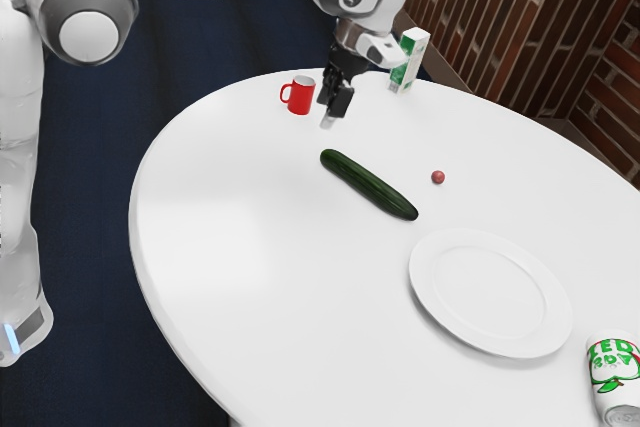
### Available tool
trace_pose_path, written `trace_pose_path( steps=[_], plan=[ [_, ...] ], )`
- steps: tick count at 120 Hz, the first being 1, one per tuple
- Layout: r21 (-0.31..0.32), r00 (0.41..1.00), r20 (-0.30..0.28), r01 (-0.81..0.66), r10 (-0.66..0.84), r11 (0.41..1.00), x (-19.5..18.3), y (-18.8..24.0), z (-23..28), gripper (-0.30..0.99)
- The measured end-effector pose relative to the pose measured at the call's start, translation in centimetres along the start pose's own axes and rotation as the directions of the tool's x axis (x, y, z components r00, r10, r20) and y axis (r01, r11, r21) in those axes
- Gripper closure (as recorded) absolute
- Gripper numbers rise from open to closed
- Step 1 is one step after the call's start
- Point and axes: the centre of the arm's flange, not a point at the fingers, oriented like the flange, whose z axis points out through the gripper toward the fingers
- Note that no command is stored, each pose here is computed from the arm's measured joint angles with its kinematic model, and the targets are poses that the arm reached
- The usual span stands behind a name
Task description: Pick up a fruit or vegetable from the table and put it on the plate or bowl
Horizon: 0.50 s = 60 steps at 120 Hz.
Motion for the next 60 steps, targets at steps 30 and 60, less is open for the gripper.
trace_pose_path(
  steps=[30,60],
  plan=[
    [-0.002,0.995,-0.085,-0.057,0.057,0.998,2.0,-0.2,0.6,0.0],
    [0.066,0.975,-0.114,-0.181,0.188,0.981,2.9,-0.4,0.5,0.0]
  ],
)
